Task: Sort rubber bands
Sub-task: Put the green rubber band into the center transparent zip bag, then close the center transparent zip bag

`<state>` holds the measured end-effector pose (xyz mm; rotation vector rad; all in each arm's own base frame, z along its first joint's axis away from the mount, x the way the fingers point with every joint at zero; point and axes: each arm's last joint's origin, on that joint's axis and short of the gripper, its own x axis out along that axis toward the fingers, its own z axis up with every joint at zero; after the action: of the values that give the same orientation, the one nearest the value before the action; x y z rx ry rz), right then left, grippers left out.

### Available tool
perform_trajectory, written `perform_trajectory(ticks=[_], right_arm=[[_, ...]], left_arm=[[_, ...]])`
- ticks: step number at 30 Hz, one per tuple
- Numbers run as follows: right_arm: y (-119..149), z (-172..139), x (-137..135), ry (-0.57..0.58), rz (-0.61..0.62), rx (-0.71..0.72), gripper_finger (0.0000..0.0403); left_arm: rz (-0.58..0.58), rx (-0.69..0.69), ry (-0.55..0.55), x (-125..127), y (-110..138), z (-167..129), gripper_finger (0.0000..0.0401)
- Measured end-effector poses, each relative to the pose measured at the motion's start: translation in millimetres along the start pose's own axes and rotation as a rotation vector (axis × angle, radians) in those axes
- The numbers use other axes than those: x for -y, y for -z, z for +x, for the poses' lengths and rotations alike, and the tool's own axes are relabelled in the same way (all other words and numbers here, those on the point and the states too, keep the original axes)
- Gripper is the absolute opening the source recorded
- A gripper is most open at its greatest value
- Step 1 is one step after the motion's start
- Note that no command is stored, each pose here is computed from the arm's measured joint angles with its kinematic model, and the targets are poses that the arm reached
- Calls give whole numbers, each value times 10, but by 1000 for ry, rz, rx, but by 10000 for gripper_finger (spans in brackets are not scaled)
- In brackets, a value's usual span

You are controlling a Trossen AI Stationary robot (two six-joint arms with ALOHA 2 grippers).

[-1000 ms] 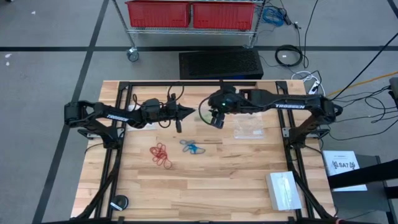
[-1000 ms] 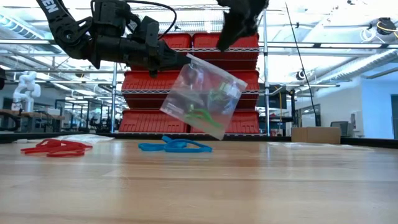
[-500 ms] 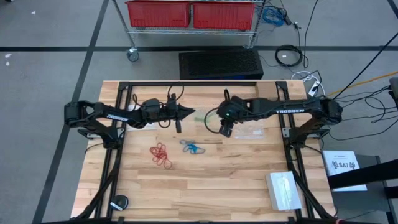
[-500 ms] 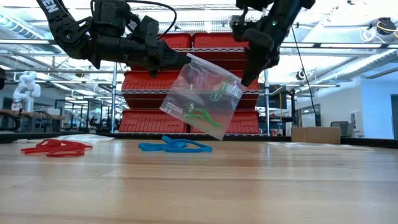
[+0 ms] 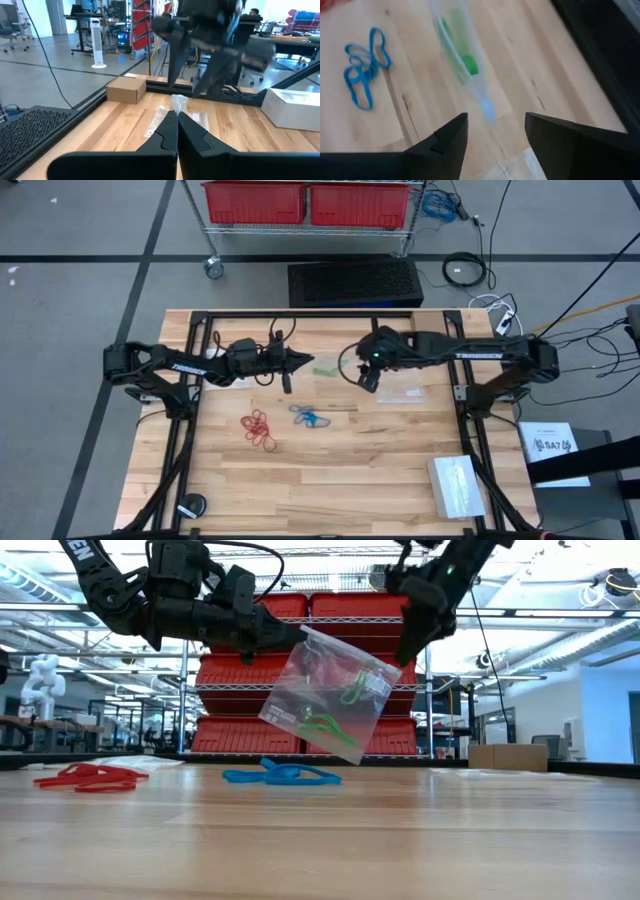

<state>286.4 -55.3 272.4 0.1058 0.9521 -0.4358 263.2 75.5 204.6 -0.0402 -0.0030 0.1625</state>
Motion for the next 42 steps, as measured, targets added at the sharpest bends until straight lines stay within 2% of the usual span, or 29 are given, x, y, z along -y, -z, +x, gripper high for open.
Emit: perform_trajectory(ticks=[5, 10, 11, 16, 19, 22, 28, 31, 36, 42], right_arm=[[-22, 214, -60, -42, -72, -24, 139], [-39, 193, -57, -45, -74, -1, 24], [-43, 169, -52, -45, -71, 7, 15], [-116, 108, -49, -57, -45, 92, 13], [-180, 168, -90, -123, -65, 139, 6], [-140, 192, -102, -132, -86, 100, 6], [-71, 1, -37, -103, -66, 68, 6], [-35, -150, 8, -82, -27, 70, 6], [14, -352, 98, 17, 40, 91, 6], [58, -274, 126, 74, 75, 24, 6]], left_arm=[[-4, 5, 0, 0, -4, 0, 0], [-5, 0, 0, -1, 0, 0, 0], [-5, -4, 0, 0, 3, 0, 0], [-9, -33, -10, 8, 33, 1, 0], [-9, -31, -18, 69, 43, 16, 0], [-8, -39, -34, 124, 56, 22, 0], [-7, -37, -80, 141, 56, 23, 5], [-7, -36, -99, 127, 56, 22, 22], [-7, -56, -125, 77, 56, 5, 68], [-6, -121, -225, -21, 55, -56, 129]])
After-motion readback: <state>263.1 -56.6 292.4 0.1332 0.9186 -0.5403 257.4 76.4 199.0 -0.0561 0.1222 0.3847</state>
